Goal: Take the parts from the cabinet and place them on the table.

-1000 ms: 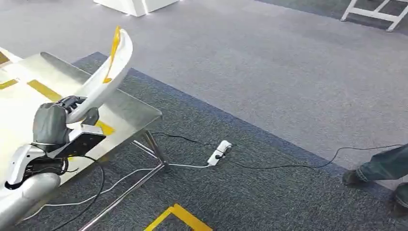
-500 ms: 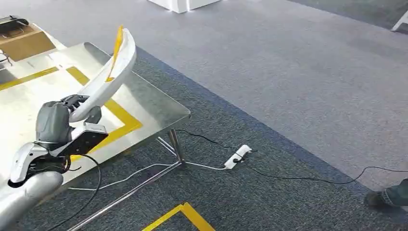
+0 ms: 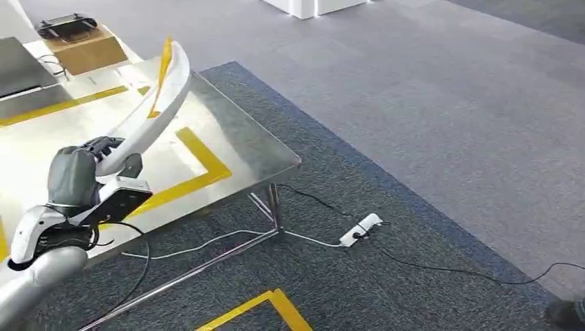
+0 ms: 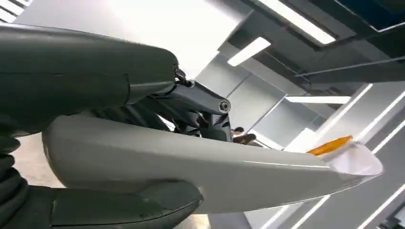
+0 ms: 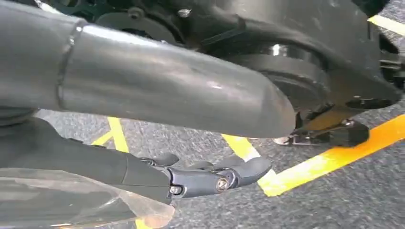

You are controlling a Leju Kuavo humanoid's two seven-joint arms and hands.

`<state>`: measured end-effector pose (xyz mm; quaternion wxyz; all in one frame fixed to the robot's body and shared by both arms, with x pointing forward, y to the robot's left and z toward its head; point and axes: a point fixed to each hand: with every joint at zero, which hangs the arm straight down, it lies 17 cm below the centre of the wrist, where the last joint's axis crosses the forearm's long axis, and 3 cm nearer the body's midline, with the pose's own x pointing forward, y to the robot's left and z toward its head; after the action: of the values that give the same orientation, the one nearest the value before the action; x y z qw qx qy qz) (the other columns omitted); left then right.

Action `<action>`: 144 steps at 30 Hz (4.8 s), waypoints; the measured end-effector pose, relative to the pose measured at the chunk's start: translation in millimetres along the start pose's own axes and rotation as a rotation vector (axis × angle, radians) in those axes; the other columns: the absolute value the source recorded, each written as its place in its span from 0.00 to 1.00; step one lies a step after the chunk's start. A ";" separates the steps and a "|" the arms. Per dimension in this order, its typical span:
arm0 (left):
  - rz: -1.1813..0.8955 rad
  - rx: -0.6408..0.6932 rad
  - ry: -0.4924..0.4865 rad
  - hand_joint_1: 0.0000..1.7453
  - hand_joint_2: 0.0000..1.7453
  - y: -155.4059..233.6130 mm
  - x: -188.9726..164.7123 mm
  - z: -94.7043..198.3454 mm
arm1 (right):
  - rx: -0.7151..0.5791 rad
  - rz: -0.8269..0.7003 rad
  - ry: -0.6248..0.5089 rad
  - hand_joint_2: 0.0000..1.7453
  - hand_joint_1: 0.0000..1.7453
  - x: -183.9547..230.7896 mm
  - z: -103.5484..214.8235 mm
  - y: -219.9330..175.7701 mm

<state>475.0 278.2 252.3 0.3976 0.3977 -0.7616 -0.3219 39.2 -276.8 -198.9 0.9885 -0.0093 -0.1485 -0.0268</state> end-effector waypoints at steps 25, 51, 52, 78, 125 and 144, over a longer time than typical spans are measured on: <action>0.003 -0.014 0.007 1.00 1.00 -5.2 -1.1 5.2 | -0.003 0.005 0.005 0.00 0.00 -3.2 0.1 -1.4; 0.002 -0.008 0.009 1.00 1.00 -2.9 -1.6 3.3 | -0.005 0.003 0.006 0.00 0.00 -3.6 -0.1 -2.2; 0.002 -0.004 0.007 1.00 1.00 -1.6 -1.0 1.7 | -0.005 0.002 0.005 0.00 0.00 -3.4 -0.1 -2.3; -0.179 -0.080 -0.023 1.00 1.00 -18.8 -18.9 -11.4 | -0.001 0.031 -0.007 0.00 0.00 6.6 -5.3 -3.9; -0.764 -0.399 0.447 1.00 1.00 -28.7 -219.8 20.1 | -0.018 0.056 0.003 0.00 0.00 10.7 -9.3 -8.6; -0.763 -0.561 0.529 1.00 1.00 -73.0 -244.4 81.3 | -0.023 0.070 0.008 0.00 0.00 9.5 -11.4 -11.4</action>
<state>520.3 468.2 69.3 0.5214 0.5922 -0.3220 -0.5232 50.9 -289.0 -206.8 0.9892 -0.0258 -0.1439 0.0060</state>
